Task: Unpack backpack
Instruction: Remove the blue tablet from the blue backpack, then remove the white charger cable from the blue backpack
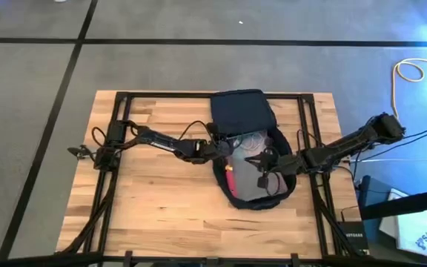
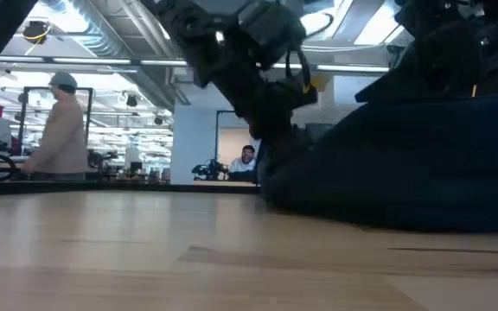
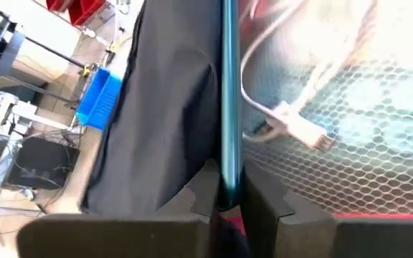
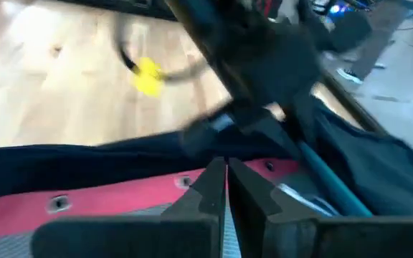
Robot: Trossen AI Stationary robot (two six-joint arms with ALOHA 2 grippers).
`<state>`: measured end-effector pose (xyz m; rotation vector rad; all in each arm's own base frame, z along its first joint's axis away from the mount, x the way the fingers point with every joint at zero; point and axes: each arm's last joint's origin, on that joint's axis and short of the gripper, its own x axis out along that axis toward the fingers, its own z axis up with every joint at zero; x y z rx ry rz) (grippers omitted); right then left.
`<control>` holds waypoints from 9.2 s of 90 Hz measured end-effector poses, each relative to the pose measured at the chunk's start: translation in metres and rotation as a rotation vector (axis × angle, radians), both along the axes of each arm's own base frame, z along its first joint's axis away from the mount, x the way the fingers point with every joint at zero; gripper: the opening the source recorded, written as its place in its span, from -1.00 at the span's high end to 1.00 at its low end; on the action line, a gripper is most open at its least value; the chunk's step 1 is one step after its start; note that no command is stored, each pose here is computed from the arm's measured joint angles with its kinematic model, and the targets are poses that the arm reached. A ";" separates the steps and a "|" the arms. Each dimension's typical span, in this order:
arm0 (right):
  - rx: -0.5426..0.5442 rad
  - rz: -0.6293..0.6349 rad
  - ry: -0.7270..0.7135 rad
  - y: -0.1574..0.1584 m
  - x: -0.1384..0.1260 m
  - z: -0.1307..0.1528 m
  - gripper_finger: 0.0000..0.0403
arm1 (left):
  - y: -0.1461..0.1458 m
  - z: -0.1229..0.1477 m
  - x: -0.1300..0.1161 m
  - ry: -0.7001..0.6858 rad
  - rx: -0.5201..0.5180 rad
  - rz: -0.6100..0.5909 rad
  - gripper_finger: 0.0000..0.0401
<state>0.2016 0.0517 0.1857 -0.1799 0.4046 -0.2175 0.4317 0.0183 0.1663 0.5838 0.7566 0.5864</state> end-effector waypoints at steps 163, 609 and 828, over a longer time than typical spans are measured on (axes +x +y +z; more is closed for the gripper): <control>-0.131 -0.119 -0.155 0.018 -0.043 0.035 1.00 | -0.128 0.090 -0.189 -0.031 -0.115 0.400 0.92; -0.124 -0.103 -0.052 0.022 -0.038 0.017 1.00 | 0.013 -0.021 -0.128 0.514 -0.327 0.469 -0.45; -0.100 -0.104 0.020 0.020 -0.042 0.009 1.00 | 0.071 0.002 0.036 0.356 -0.243 -0.582 -0.18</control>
